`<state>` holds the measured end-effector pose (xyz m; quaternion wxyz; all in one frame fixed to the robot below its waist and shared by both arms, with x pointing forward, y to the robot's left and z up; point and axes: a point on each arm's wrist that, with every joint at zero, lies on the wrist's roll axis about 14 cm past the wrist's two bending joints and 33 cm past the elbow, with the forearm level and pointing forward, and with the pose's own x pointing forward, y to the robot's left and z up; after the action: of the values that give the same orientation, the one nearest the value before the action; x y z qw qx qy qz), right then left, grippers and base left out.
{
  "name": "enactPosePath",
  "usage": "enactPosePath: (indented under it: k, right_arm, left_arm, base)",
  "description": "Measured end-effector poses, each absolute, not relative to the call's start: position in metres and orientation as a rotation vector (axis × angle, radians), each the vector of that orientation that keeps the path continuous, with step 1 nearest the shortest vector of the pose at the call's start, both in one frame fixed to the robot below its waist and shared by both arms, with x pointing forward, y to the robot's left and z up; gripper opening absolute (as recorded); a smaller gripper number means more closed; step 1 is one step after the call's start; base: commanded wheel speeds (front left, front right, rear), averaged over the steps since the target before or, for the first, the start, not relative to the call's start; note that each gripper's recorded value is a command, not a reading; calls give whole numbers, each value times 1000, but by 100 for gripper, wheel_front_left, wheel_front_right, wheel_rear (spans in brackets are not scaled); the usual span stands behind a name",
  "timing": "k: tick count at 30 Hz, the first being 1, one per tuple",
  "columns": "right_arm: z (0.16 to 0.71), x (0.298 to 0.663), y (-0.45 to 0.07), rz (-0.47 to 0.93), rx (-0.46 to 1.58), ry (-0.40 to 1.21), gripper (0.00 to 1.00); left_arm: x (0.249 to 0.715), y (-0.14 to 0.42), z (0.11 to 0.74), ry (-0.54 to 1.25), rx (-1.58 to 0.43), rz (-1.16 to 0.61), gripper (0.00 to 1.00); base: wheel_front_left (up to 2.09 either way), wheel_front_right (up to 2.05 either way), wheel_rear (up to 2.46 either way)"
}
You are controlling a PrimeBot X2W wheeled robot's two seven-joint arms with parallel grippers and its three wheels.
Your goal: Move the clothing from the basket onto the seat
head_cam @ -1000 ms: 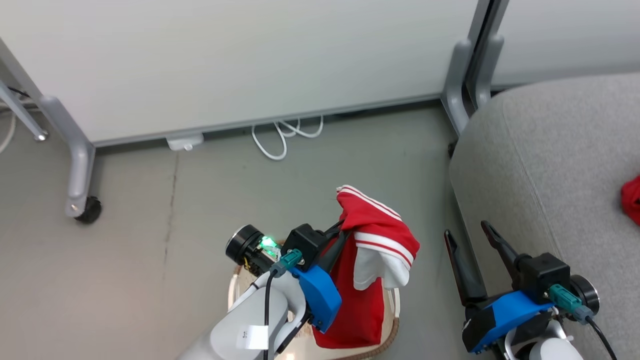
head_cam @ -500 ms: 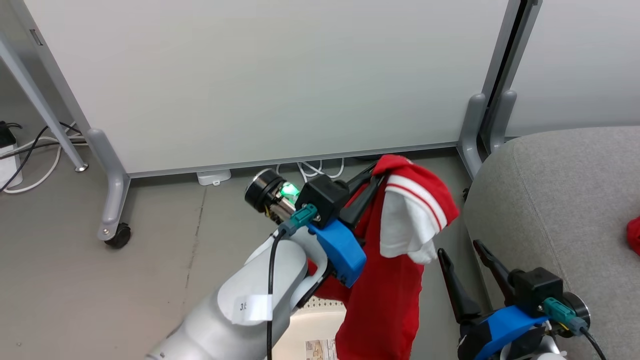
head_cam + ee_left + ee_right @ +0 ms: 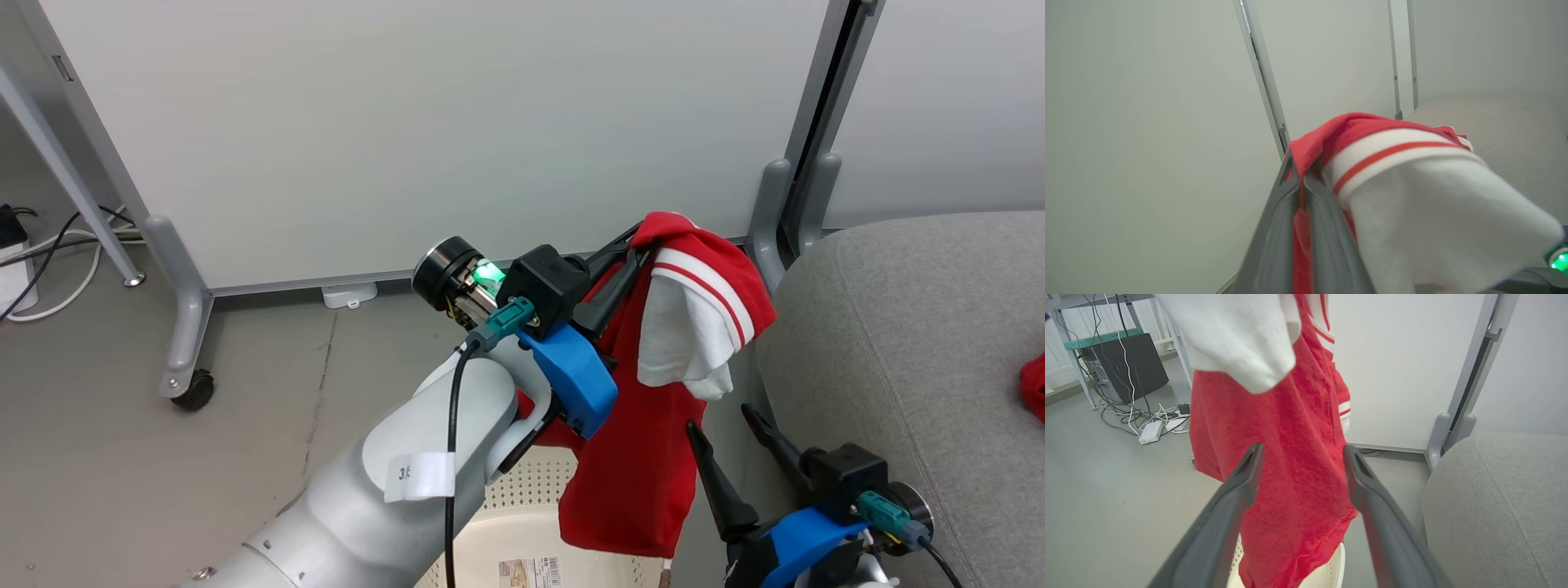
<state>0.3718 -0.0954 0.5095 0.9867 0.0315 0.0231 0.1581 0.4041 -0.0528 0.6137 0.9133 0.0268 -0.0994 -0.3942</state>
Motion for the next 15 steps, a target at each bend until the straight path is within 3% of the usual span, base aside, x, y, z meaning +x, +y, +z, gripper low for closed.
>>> enactPosePath:
  k: [15]
  right_arm:
    - [513, 375, -50, 454, 92, 50, 100]
  left_arm:
    - [403, -55, 601, -163, 44, -823, 0]
  base:
    - [0, 0, 0]
